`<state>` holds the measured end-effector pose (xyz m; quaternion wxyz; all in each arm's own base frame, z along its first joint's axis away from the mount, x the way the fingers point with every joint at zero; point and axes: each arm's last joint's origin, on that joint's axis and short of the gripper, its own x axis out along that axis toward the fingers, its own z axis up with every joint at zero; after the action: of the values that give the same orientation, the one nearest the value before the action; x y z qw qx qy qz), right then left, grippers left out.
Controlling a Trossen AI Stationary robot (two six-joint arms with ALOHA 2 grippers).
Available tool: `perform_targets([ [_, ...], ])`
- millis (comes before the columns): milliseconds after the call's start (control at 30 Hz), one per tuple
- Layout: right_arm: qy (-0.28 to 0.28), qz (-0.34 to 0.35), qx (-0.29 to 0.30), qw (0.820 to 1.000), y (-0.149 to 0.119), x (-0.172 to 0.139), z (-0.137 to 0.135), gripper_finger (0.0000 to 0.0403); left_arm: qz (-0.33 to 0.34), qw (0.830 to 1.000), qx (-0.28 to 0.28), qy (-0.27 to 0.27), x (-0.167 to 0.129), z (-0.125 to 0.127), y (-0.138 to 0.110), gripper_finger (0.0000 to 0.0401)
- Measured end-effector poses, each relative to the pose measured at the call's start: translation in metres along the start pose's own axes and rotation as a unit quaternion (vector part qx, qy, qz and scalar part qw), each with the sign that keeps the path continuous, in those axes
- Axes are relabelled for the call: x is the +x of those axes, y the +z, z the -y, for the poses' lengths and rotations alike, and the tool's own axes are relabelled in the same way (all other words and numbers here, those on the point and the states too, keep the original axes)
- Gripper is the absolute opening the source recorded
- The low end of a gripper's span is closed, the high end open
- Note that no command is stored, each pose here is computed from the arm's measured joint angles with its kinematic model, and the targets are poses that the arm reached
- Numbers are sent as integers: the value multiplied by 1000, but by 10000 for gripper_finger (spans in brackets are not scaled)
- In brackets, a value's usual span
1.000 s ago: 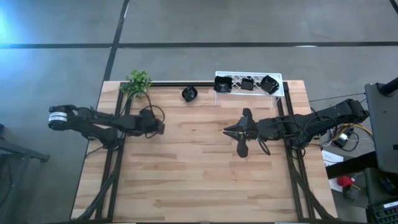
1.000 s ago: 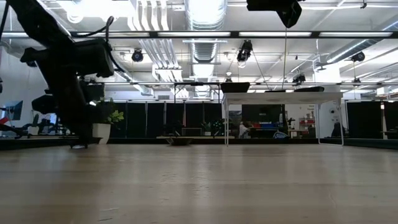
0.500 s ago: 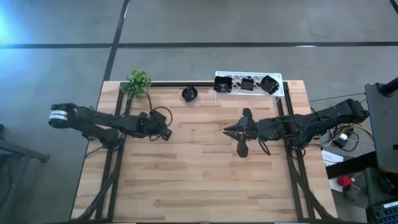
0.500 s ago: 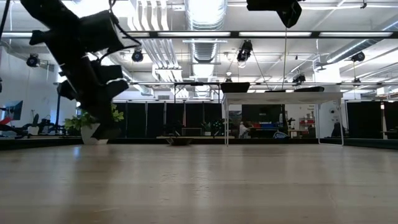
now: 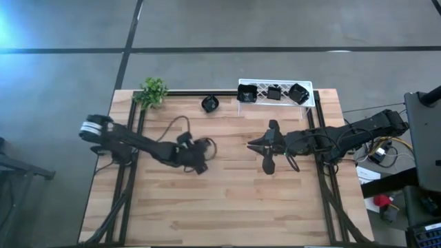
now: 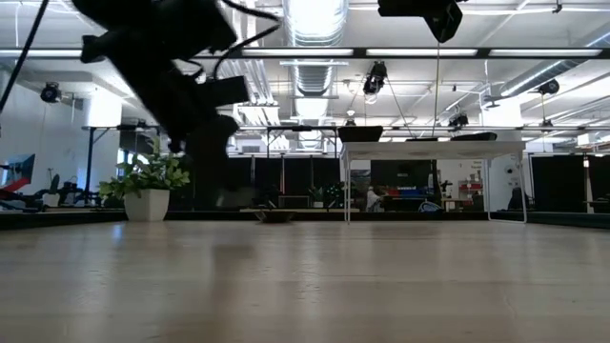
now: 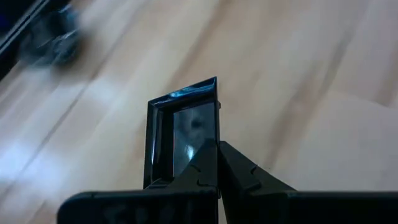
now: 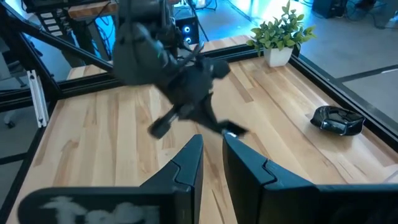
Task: Pick & Place Mini shaped plates
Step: Stack the black square plate on top of the black square plate on the shelf
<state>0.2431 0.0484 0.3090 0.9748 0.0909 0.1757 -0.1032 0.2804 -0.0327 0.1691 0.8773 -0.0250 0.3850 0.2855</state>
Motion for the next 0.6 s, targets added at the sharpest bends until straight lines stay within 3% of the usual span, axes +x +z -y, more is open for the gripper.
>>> perform_targets([
  [333,0,-1,0,1000,0,0,0,57,-8,989,142,-39,22,54,17,0],
  [600,0,-1,-2,1000,0,0,0,57,-12,982,171,-76,27,72,16,0],
])
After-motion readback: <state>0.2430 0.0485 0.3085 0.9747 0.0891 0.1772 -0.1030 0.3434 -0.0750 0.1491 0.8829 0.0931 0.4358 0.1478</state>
